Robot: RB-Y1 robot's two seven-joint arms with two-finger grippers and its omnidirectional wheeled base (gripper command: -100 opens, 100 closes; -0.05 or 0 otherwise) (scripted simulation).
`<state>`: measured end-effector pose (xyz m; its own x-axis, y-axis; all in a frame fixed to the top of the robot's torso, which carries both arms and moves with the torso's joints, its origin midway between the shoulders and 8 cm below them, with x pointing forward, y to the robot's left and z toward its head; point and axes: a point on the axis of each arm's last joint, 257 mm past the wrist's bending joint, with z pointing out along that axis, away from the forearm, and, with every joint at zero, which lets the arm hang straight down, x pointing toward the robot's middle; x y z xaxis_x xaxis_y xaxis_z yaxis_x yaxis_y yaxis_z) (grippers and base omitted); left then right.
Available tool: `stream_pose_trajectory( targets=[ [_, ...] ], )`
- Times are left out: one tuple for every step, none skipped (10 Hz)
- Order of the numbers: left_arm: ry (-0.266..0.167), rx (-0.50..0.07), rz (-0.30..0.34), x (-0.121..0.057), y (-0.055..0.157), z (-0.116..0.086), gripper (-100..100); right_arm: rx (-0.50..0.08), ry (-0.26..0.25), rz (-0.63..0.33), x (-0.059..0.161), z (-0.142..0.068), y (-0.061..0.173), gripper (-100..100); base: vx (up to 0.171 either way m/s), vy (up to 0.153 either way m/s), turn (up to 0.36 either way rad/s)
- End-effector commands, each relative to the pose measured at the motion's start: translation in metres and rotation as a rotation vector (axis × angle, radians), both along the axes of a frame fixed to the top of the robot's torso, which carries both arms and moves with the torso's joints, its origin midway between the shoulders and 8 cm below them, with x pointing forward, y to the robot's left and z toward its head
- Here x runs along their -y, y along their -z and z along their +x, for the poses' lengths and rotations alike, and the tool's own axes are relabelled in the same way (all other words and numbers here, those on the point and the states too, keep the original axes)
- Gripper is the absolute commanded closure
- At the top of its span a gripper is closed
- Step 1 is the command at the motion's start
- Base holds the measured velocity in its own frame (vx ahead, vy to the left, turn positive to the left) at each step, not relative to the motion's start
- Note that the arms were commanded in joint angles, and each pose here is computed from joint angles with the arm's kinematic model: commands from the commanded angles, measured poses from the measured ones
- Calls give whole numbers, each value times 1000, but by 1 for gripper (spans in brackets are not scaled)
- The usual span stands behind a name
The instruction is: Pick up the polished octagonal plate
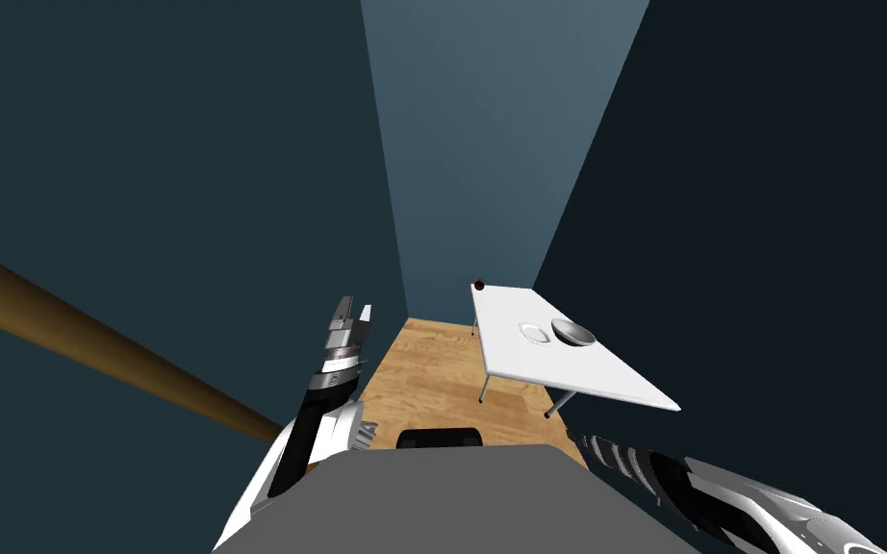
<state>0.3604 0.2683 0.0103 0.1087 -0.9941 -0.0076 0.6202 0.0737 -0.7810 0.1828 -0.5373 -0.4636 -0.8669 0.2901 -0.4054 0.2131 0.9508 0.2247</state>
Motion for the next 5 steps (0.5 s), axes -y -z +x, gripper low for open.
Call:
stream_pose_trajectory(
  targets=[
    [0,0,0,0,0,0,0,-33,-17,-75,35,-8,-9,-100,75,77,147],
    [0,0,0,0,0,0,0,-33,-17,-75,35,-8,-9,-100,60,62,65],
    [0,0,0,0,0,0,0,-59,-29,-136,63,-15,-18,-100,100,67,133],
    [0,0,0,0,0,0,0,-82,-40,-191,88,-21,-27,-100,164,83,249],
    [0,0,0,0,0,0,0,-101,-49,-241,111,-25,-38,-100,186,69,217]
  ],
)
